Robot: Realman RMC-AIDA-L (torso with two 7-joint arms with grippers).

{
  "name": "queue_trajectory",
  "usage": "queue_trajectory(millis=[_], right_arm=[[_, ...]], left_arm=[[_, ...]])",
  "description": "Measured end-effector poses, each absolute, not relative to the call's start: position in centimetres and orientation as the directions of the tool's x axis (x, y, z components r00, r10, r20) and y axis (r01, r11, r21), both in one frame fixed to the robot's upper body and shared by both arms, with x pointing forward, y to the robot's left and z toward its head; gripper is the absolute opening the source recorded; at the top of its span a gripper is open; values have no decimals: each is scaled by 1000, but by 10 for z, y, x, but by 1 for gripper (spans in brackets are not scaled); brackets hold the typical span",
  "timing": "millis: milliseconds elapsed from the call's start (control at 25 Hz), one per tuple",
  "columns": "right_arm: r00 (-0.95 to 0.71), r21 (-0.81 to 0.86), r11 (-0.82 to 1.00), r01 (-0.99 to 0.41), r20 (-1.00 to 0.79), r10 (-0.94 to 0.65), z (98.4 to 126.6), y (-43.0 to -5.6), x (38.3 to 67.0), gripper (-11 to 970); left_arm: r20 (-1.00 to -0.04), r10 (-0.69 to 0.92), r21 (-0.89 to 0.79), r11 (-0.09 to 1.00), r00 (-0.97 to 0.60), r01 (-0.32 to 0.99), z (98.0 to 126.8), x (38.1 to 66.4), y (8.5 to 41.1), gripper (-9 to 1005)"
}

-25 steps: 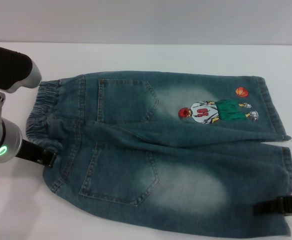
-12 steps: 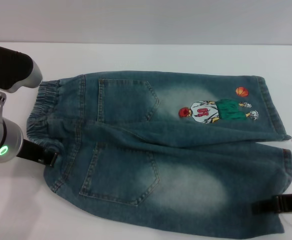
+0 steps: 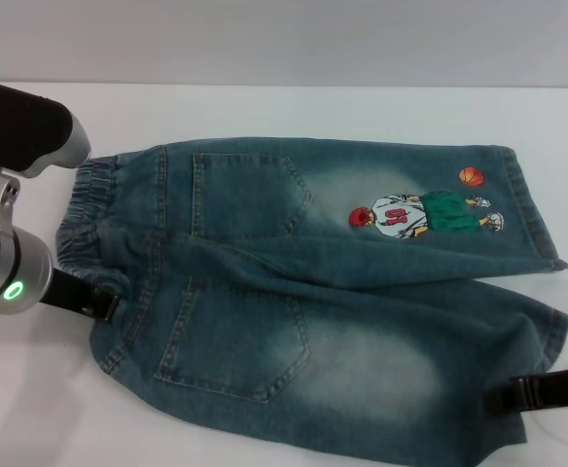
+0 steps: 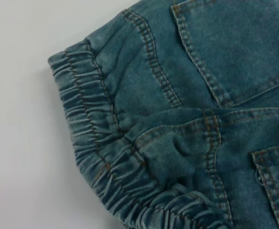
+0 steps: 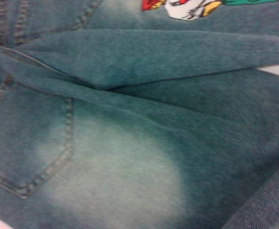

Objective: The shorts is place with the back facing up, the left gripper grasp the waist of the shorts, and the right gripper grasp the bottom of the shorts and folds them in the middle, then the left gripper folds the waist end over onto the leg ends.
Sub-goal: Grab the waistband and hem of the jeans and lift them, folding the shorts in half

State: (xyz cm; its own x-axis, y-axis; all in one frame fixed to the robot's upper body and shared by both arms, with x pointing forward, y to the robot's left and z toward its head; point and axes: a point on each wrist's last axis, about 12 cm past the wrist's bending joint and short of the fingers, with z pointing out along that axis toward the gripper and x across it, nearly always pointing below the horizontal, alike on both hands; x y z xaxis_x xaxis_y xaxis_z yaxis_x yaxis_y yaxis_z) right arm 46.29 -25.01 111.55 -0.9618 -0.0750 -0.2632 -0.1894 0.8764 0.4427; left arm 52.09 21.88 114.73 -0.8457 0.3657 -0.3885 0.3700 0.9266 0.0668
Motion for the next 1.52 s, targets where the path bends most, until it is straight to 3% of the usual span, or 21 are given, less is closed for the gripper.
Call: queue_trajectory(millis=[360,880,1520], right_arm=[[-959,469,864,-181,-278,-50,1116,-258,464,6],[-828,438,851,-288,-560,9,1144,-267,496,22],[-628,355,901,-251,-768,128,1161,-312,514,42]], left_arm=[[-398,362,65,928,-843,367,1148,522,218,145],[-476,327,65,939,-816,339,1159,528,222,146],[-626,211,4,964,-751,267,1169,544,232,142]])
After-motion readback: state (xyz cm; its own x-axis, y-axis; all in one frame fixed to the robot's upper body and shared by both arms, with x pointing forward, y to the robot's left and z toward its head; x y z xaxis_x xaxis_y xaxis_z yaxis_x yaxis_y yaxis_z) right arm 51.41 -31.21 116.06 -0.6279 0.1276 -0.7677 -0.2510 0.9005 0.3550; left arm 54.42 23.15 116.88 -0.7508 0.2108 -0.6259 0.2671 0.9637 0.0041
